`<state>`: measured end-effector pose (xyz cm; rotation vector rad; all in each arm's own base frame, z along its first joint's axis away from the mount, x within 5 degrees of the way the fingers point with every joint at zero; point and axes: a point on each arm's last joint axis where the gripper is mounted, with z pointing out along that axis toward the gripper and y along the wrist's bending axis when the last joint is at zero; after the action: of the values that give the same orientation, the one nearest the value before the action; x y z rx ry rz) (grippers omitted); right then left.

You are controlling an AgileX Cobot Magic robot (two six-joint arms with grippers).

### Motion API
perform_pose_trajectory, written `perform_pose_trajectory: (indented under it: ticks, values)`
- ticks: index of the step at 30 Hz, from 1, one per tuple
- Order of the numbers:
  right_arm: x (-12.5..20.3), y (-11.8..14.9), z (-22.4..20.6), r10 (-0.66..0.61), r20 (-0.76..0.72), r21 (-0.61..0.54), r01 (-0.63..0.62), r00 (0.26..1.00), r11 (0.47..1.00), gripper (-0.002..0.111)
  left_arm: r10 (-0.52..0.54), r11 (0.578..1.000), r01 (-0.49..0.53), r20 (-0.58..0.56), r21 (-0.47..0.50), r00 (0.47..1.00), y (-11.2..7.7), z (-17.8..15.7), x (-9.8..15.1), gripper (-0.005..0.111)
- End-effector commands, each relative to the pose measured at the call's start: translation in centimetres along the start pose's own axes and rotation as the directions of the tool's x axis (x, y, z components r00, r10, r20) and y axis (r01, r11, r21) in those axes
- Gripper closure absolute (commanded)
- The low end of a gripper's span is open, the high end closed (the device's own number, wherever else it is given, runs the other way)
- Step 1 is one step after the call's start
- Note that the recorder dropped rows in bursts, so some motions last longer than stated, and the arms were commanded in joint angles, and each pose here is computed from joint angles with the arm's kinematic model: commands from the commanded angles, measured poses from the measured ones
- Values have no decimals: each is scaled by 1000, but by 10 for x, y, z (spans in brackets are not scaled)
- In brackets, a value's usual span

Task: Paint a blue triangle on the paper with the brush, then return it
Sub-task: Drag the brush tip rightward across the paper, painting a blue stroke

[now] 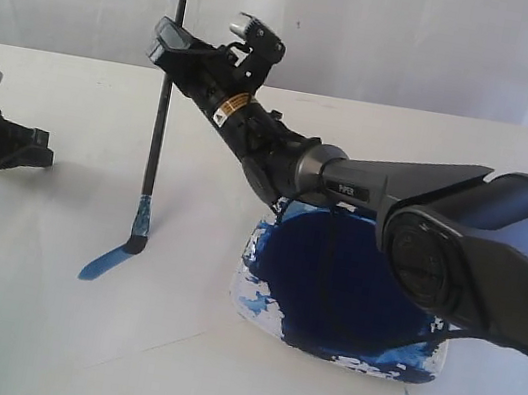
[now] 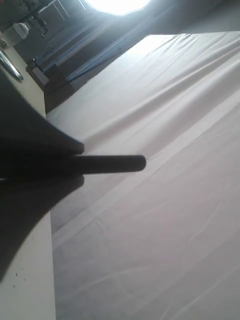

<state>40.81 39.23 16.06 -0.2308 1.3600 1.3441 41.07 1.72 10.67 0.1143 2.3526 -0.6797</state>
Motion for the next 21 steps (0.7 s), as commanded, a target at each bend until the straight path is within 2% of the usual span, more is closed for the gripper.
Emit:
perform_pose_trajectory:
  ticks: [1, 13, 21]
  values:
    - [-12, -17, -5, -84, -9, 28, 85, 996, 996, 108, 22, 997, -24, -29, -67, 999, 8, 1, 6, 107]
    - [-41, -51, -16, -113, 26, 96, 110, 993, 989, 108, 22, 997, -24, -29, -67, 999, 8, 1, 6, 107]
    - [-45, -55, -18, -114, 38, 99, 109, 993, 989, 108, 22, 997, -24, -29, -67, 999, 8, 1, 6, 107]
